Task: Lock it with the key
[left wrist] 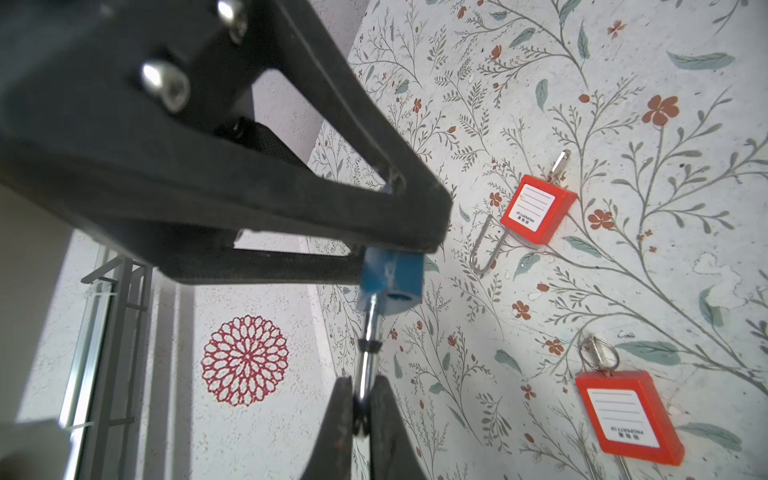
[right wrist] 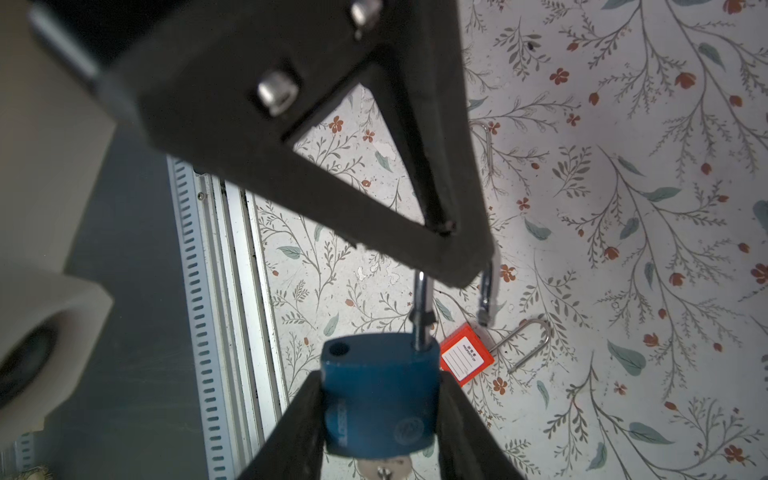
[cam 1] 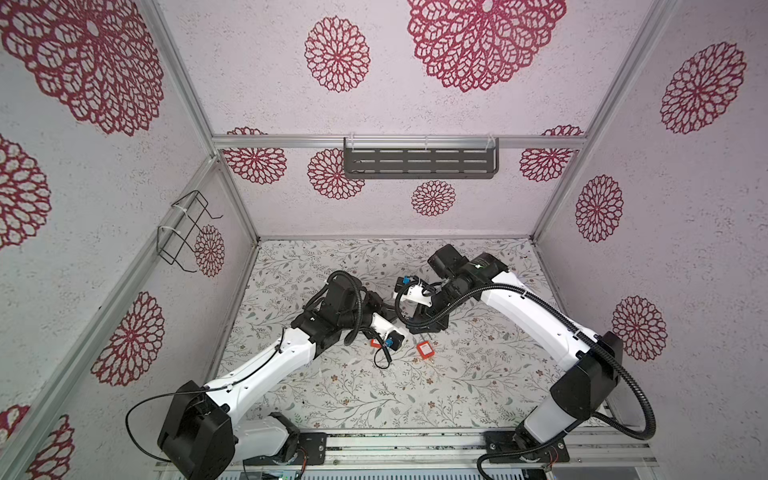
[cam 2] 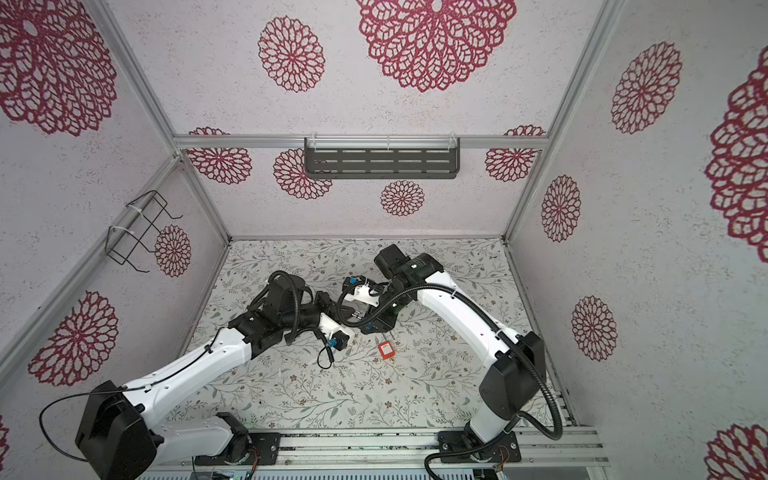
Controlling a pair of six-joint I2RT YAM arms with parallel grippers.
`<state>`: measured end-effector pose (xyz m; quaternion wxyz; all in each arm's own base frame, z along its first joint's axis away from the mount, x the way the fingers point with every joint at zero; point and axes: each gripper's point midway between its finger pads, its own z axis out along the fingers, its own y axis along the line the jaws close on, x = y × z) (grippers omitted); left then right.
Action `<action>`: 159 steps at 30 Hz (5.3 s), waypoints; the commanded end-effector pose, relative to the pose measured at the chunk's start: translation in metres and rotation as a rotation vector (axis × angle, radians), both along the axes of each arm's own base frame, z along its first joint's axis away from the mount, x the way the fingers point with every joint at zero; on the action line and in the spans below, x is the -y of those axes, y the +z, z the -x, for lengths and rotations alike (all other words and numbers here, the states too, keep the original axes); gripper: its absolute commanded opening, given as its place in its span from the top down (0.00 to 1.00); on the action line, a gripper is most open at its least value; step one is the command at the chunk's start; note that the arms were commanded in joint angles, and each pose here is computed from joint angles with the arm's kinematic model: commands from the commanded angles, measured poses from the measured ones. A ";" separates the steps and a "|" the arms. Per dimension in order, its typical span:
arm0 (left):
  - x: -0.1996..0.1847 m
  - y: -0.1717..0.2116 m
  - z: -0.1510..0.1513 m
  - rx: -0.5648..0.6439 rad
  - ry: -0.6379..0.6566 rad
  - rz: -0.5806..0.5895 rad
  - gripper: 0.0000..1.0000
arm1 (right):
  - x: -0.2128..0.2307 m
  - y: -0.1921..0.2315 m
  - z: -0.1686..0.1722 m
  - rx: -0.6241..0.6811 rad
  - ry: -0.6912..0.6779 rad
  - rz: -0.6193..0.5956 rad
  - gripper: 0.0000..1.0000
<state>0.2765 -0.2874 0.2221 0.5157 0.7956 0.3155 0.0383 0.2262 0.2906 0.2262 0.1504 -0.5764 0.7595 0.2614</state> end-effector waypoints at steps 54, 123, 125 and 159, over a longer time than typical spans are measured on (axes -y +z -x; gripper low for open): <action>0.006 0.045 0.027 -0.867 0.182 0.258 1.00 | 0.015 0.051 0.003 0.405 -0.045 -0.500 0.68; 0.008 0.047 0.028 -1.023 0.062 0.476 0.86 | 0.014 0.062 0.008 0.421 -0.048 -0.574 0.89; 0.006 0.045 0.028 -1.016 0.071 0.469 0.83 | 0.014 0.065 0.007 0.434 -0.050 -0.581 0.89; 0.003 0.046 0.035 -1.011 0.056 0.469 1.00 | 0.014 0.064 0.006 0.415 -0.059 -0.559 0.71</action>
